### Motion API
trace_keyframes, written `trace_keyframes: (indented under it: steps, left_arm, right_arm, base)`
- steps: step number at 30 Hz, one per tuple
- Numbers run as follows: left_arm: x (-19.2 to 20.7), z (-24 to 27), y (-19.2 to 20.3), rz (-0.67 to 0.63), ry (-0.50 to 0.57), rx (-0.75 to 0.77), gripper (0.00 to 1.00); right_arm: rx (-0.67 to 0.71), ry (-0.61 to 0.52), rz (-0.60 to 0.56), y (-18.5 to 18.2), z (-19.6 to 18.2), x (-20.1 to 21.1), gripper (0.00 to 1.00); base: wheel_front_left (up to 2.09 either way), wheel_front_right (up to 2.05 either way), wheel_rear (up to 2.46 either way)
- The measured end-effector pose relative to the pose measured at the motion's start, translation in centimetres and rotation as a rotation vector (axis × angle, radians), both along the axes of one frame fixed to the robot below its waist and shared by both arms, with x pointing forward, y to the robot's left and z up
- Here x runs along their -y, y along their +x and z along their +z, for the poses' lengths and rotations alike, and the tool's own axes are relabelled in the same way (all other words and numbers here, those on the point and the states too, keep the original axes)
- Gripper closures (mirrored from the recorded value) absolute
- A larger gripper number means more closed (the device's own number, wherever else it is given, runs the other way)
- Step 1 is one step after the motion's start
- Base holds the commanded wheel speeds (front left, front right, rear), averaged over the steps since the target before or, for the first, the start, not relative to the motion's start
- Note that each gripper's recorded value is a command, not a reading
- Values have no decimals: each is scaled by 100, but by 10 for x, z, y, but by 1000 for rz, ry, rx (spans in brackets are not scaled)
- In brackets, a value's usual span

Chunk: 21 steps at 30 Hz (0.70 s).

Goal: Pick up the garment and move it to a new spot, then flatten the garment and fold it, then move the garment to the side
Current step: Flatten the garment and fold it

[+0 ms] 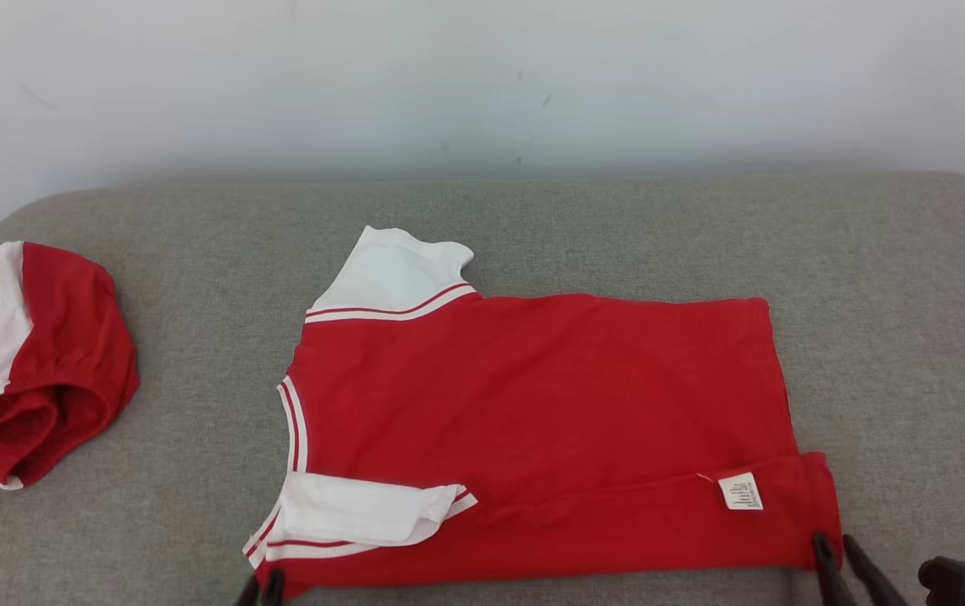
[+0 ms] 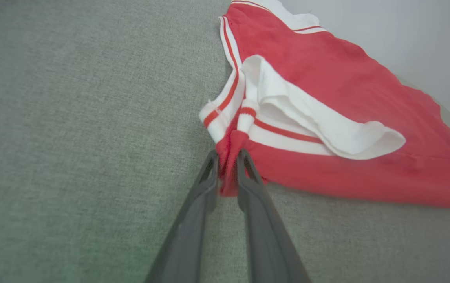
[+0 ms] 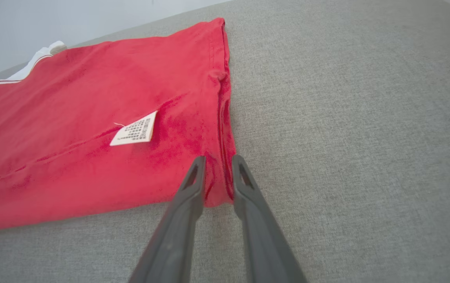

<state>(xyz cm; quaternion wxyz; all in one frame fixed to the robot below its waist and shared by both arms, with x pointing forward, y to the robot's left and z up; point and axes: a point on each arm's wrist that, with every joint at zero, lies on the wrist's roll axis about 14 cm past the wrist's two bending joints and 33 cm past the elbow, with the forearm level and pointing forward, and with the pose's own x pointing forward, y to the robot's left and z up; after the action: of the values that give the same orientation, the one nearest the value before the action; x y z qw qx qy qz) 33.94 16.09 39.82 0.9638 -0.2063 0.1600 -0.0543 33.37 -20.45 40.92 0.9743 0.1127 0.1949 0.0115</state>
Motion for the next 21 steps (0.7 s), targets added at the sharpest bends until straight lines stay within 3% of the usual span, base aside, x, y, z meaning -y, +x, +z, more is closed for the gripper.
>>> trace_keyframes:
  steps: [12, 21]
  left_arm:
    - [-39, 62, 23, 124, 80, 224, 0]
    - [-60, 107, 25, 159, 231, 379, 0]
  right_arm:
    - [218, -7, -12, 12, 48, -5, 0]
    - [393, 2, -30, 18, 82, -11, 0]
  base:
    - [0, 0, 0]
    - [0, 0, 0]
